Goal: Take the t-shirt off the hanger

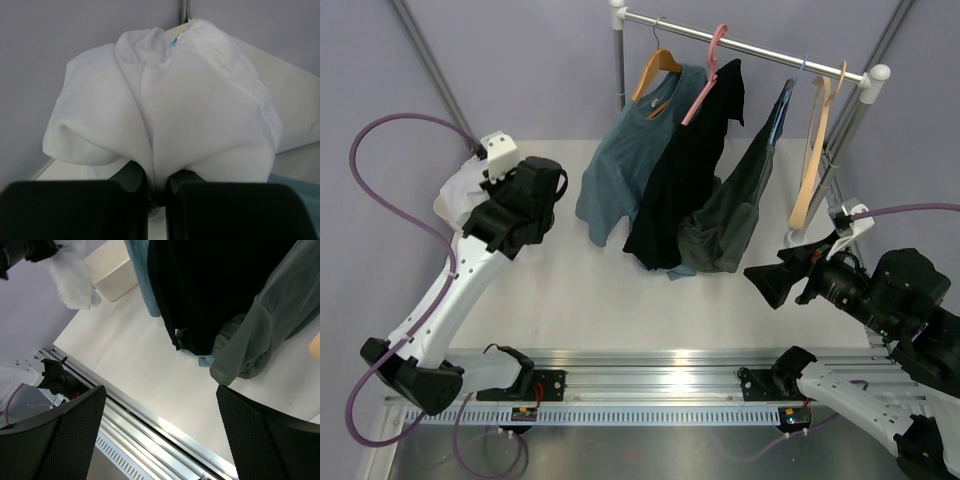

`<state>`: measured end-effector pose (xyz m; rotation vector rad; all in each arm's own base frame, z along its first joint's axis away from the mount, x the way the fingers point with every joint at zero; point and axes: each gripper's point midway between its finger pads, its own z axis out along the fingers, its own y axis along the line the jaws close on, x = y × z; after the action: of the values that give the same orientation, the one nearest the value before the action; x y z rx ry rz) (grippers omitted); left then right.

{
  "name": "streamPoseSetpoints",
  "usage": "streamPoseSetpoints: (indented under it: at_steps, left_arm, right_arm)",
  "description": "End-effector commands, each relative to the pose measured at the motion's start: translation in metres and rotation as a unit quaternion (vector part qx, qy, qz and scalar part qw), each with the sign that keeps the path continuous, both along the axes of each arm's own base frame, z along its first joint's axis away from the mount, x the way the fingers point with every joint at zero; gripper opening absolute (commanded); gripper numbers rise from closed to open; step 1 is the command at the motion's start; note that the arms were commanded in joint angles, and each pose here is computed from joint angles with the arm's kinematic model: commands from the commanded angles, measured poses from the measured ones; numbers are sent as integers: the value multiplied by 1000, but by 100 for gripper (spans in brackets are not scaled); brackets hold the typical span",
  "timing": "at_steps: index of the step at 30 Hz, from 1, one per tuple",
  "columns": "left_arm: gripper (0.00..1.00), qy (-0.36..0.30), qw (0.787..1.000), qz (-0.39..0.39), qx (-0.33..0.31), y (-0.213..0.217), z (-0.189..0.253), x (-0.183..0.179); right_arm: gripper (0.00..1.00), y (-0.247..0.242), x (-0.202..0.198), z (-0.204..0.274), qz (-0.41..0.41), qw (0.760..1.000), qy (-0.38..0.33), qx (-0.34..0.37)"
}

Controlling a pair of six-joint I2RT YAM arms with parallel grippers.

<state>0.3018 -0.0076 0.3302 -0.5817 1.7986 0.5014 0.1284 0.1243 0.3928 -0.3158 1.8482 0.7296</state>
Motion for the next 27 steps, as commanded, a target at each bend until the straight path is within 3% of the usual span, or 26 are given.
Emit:
streamPoseSetpoints:
  at_steps: [1, 6, 11, 27]
  left_arm:
    - [0, -83, 996, 8, 8, 7, 67, 35]
    - [0, -117, 990, 80, 25, 39, 93, 70]
    - [0, -142, 986, 91, 16, 58, 97, 107]
    - [0, -101, 989, 100, 28, 98, 30, 203]
  right_arm:
    - [100, 16, -9, 4, 52, 998, -27, 29]
    - [99, 33, -11, -17, 79, 994, -8, 70]
    - [100, 44, -6, -32, 88, 993, 6, 80]
    - [99, 37, -7, -61, 82, 994, -23, 75]
